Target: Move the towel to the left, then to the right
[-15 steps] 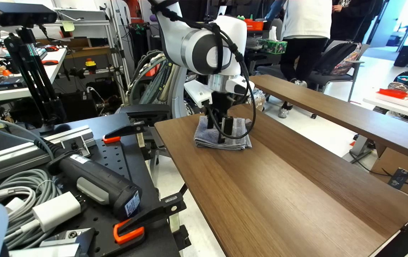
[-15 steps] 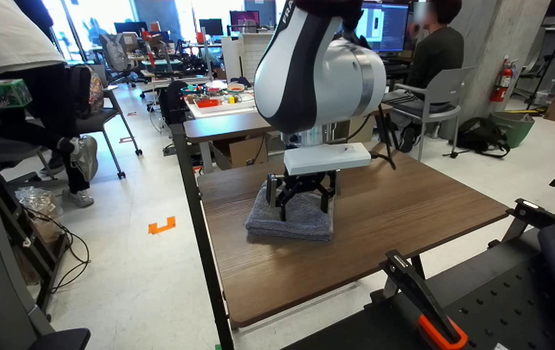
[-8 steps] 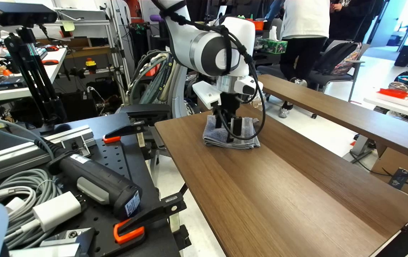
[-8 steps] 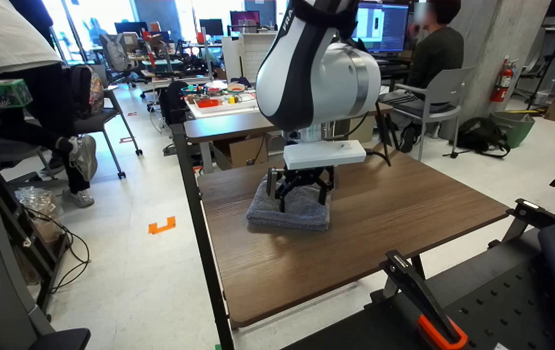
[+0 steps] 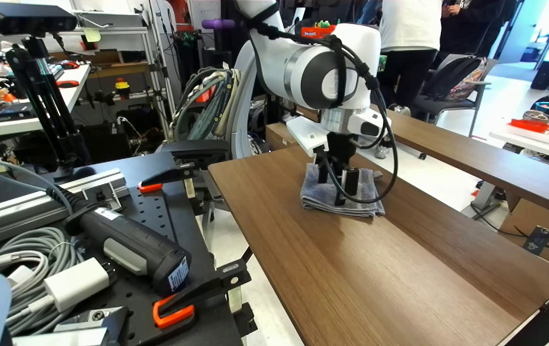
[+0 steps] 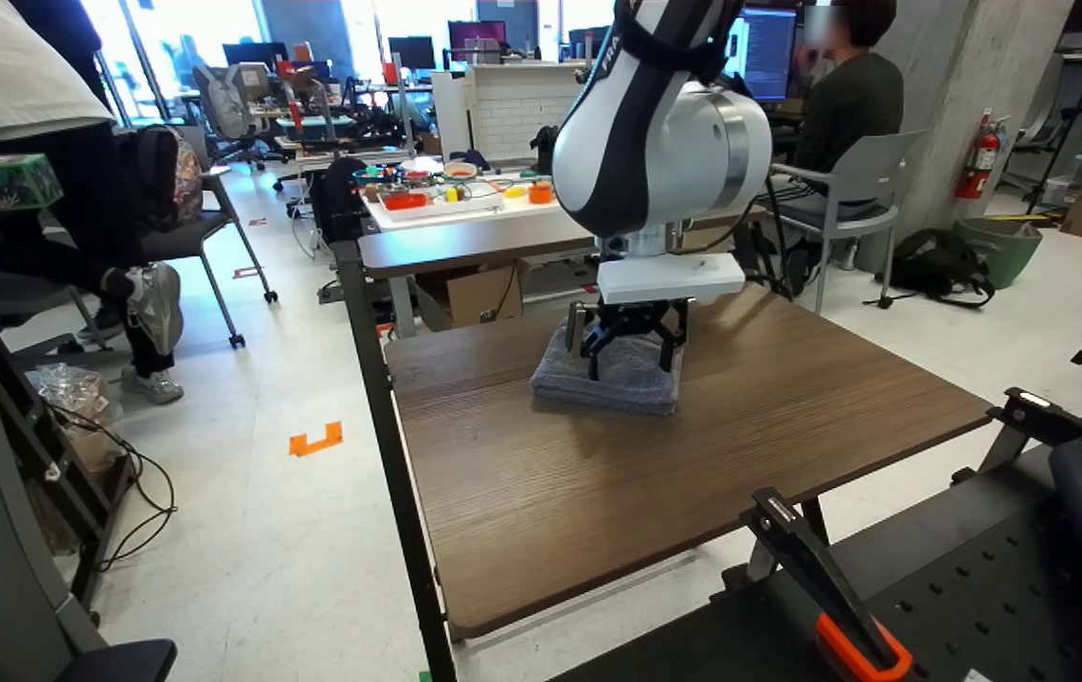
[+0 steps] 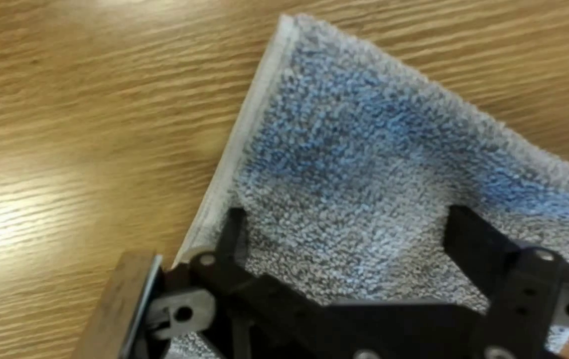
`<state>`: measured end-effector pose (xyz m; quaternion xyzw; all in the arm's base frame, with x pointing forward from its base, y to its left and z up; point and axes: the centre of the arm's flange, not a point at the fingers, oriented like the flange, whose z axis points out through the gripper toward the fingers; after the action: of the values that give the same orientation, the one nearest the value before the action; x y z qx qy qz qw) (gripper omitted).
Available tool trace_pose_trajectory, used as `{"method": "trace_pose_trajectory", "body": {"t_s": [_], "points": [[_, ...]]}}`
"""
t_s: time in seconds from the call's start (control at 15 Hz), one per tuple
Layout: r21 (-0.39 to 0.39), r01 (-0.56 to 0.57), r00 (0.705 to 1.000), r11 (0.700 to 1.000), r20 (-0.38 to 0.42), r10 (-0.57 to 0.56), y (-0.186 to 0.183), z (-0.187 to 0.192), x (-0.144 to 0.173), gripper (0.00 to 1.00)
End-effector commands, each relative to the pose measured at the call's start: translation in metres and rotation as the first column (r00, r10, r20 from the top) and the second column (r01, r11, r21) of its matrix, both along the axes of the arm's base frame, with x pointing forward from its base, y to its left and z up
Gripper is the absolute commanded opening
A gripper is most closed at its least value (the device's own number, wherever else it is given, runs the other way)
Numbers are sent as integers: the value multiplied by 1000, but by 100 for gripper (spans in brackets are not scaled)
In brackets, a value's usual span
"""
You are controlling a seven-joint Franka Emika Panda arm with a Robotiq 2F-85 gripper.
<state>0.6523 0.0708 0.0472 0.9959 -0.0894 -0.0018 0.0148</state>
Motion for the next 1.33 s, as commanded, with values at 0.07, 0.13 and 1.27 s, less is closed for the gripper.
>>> {"method": "trace_pose_trajectory", "body": {"t_s": [0.07,0.13,1.27], "points": [[-47,40,999,998,2,-40,-42,-10,18,100],[-55,51,999,997,4,-51,-52,-11,20,100],[-24,7,999,1000,-35,-8,-87,7,1,100]]}}
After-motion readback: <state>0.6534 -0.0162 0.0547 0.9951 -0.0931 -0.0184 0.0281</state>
